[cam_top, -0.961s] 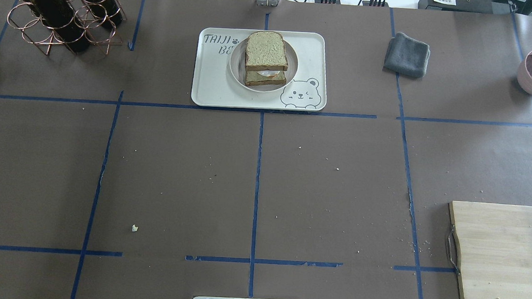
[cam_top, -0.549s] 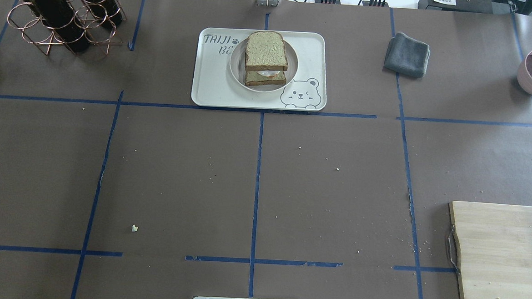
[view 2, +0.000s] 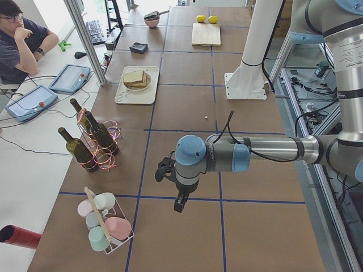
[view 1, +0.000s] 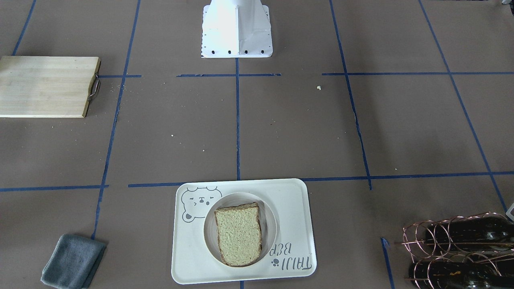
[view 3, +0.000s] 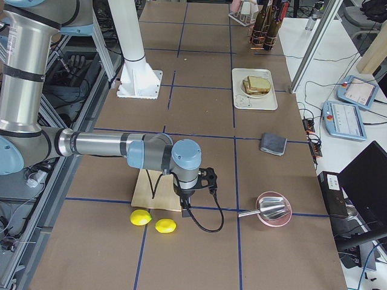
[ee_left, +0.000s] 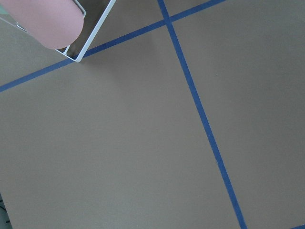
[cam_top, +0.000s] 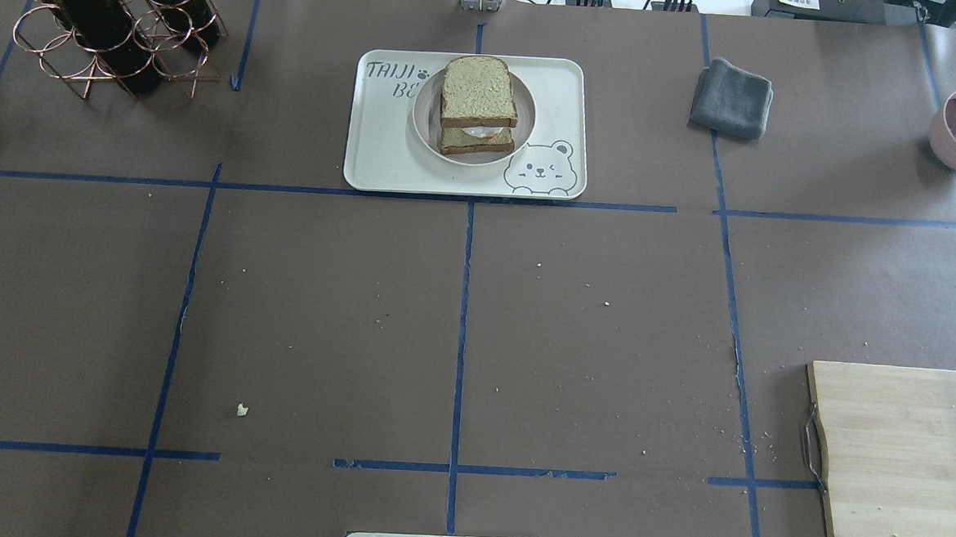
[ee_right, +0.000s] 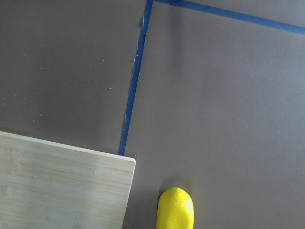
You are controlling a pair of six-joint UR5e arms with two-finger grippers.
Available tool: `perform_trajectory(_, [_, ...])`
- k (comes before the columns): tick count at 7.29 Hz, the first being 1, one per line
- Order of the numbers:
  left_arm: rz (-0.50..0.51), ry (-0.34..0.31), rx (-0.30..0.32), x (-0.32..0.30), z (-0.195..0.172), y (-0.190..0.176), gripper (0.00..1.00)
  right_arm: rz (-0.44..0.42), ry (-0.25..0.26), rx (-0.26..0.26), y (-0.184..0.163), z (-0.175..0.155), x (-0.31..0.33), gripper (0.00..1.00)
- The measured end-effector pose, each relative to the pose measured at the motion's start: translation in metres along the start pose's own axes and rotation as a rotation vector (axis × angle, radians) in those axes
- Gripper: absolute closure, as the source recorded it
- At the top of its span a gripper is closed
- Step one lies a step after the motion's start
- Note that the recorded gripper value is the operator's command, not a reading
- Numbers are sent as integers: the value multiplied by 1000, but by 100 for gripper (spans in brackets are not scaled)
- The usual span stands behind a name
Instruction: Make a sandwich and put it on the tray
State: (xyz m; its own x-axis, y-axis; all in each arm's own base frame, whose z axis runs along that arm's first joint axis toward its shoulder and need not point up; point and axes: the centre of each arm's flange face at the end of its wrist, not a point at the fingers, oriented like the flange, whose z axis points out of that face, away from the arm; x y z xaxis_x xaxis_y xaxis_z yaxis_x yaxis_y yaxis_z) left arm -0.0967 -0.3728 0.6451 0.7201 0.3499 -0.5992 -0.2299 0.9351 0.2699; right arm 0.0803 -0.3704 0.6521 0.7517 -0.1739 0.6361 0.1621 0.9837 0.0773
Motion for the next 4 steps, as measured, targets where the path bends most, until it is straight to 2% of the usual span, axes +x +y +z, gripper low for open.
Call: perform_trajectory(4, [16,-6,16,0,-1,-2,0,0,0,0,0,0,0,0])
